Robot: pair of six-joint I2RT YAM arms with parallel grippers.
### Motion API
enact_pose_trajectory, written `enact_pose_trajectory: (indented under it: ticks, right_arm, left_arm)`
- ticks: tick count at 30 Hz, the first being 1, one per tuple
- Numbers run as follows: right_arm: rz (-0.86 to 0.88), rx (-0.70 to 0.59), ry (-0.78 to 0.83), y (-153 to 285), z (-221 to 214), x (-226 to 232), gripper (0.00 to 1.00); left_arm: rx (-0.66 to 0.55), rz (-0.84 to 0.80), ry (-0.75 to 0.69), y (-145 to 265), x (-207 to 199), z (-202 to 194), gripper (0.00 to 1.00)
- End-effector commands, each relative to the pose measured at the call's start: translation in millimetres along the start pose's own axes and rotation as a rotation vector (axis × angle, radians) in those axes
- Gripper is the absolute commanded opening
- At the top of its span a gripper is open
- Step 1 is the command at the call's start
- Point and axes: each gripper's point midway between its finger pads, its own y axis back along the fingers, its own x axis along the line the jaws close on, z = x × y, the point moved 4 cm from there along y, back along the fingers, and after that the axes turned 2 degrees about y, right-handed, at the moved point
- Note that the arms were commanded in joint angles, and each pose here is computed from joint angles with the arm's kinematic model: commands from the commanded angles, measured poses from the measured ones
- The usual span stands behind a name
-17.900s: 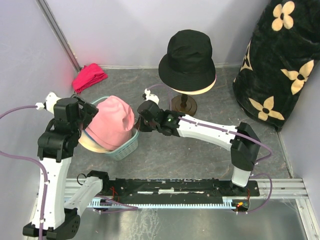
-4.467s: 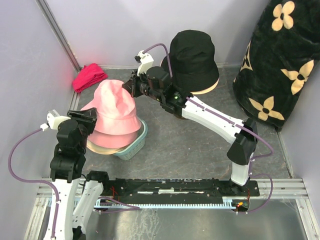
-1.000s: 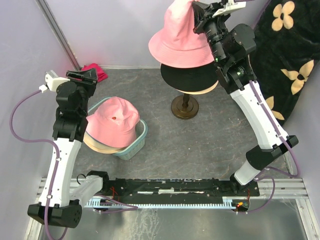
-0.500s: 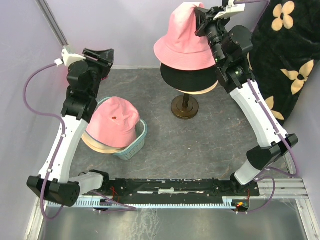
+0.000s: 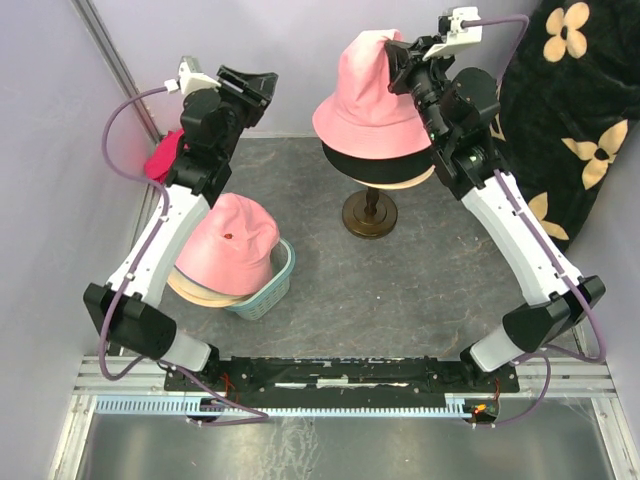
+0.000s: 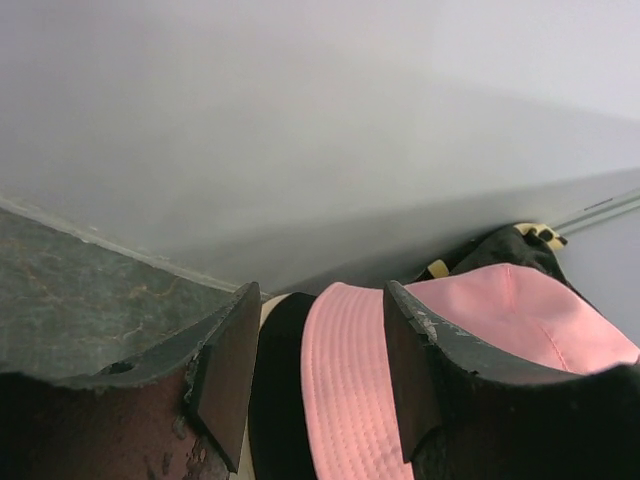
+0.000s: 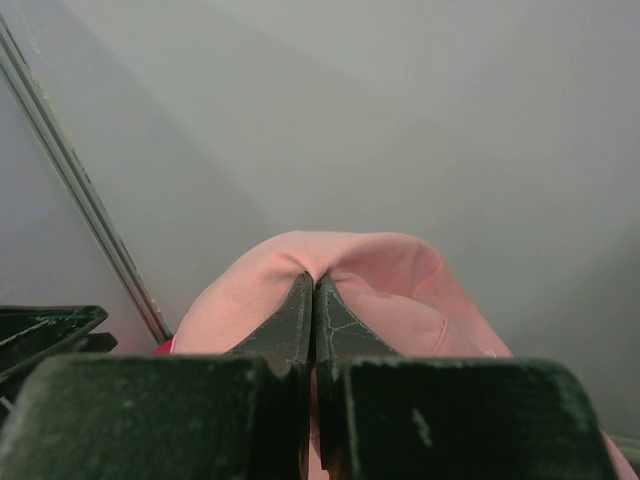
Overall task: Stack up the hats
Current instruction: Stack the hat on the hat.
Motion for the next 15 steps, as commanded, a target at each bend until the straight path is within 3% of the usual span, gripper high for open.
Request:
enact_pose_trajectory:
  ticks: [1,15]
  right_arm:
    - [0.006,-0.103,-0.023,16.5,37.6,-0.3,0.01]
    - [-0.03,-0.045,-0.042,37.0,22.6,-7.6,0.01]
  left_arm:
    - [0.003,-0.167,0.009,-8.2,-45.5,2.2,0.59]
    - [0.145,-0.2,0.033,-30.7,-33.2,-47.7,0.62]
